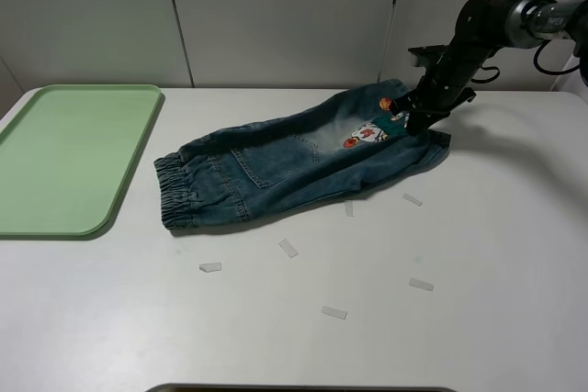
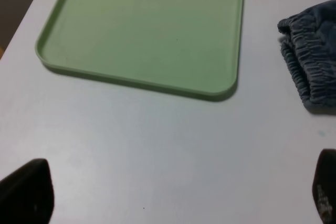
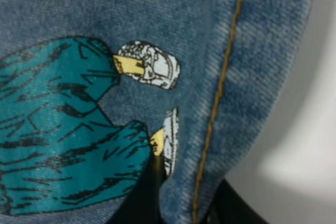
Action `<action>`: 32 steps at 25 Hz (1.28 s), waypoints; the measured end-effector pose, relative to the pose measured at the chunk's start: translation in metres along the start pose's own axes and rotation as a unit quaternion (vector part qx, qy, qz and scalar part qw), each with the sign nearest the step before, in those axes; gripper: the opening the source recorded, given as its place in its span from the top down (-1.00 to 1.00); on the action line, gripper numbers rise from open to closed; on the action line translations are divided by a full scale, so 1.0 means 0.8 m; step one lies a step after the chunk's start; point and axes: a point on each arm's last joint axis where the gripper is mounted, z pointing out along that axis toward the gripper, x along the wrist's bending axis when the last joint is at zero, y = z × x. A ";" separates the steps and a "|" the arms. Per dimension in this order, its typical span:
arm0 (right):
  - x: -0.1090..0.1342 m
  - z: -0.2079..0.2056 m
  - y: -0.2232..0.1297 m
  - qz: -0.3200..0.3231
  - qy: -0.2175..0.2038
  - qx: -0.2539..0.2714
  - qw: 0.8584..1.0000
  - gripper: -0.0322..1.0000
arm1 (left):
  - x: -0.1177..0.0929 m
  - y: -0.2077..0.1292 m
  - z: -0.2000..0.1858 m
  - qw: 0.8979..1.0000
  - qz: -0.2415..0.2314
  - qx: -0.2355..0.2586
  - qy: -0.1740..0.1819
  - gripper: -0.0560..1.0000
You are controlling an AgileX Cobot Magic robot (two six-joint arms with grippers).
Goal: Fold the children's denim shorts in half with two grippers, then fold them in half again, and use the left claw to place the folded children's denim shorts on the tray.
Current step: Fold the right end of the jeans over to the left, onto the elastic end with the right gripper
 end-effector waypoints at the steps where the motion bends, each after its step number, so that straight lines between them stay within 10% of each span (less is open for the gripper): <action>1: 0.000 0.000 0.000 0.000 0.000 0.000 1.000 0.82 | 0.000 0.000 0.000 1.000 0.000 0.000 0.000 -0.96; 20: -0.006 -0.048 -0.012 -0.005 -0.055 0.054 0.997 0.82 | 0.000 0.000 0.000 1.000 0.000 -0.001 0.000 -0.96; 32: -0.018 -0.158 -0.014 0.016 -0.178 0.055 0.982 0.82 | 0.000 0.000 0.000 1.000 0.000 -0.001 0.000 -0.96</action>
